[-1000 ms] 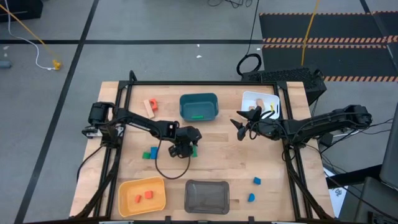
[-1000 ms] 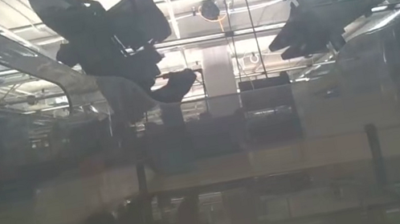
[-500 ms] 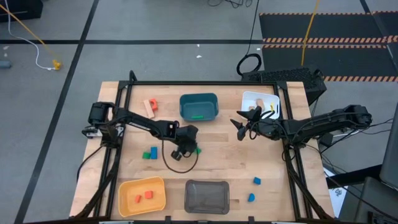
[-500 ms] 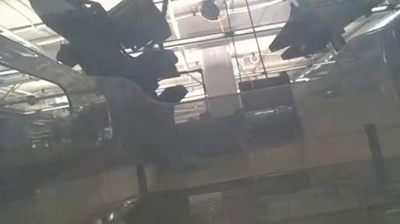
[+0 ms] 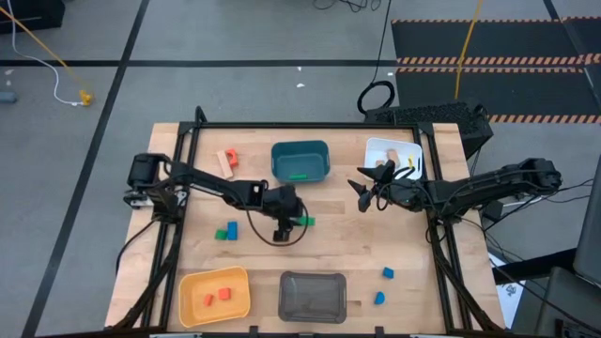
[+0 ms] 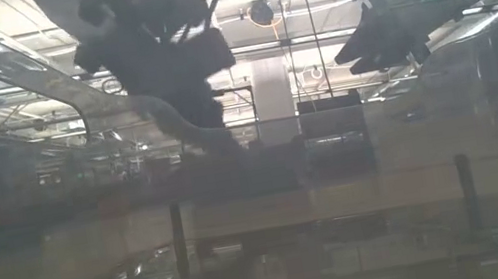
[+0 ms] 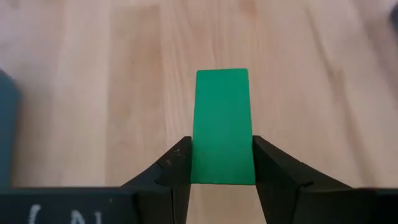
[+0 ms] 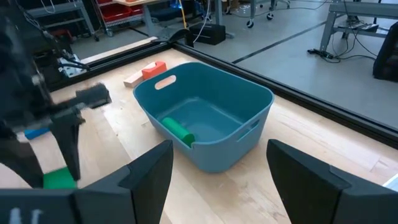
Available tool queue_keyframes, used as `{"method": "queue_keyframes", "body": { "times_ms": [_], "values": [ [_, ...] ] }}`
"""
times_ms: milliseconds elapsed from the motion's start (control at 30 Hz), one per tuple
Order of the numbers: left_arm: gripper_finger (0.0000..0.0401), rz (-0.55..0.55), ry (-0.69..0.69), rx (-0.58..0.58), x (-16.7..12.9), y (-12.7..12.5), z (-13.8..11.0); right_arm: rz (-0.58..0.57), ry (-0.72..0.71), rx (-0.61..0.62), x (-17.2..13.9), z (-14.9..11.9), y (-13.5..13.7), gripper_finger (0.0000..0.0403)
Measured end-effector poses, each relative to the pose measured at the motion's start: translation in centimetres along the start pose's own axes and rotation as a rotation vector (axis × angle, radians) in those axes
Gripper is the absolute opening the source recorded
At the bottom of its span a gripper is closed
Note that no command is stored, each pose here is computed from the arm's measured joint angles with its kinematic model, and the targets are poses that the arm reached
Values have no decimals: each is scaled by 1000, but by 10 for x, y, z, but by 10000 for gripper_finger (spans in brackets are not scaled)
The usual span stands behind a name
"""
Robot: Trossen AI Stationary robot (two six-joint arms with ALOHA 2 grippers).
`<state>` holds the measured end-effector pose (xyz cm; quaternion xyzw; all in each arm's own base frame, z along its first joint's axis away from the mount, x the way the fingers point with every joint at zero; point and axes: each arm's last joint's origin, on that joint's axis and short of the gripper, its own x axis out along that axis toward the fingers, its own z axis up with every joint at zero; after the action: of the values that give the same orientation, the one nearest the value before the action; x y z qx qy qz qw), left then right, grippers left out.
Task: Sort & place blocks by color
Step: Put the right green block into the blue bin
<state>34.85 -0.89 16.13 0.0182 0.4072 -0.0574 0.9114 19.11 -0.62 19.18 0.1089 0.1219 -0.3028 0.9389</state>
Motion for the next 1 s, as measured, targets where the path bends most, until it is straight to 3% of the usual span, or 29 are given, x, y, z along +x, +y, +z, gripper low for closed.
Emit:
{"method": "queue_keyframes", "body": {
  "times_ms": [200,333,433,633,867,1000],
  "values": [
    [141,74,-190,-12,-31,5,25,0,-1,1,0,0,0,250],
    [159,278,-277,3,-51,11,37,0,-1,1,0,0,0,250],
    [151,438,-313,-10,-63,19,41,0,-1,1,0,0,0,250],
    [137,687,-297,-149,-69,50,37,0,0,0,0,0,0,250],
    [173,777,-249,-400,-58,92,10,0,0,0,0,0,0,250],
    [168,741,-243,-493,-57,102,2,0,0,0,0,0,0,250]
  ]
}}
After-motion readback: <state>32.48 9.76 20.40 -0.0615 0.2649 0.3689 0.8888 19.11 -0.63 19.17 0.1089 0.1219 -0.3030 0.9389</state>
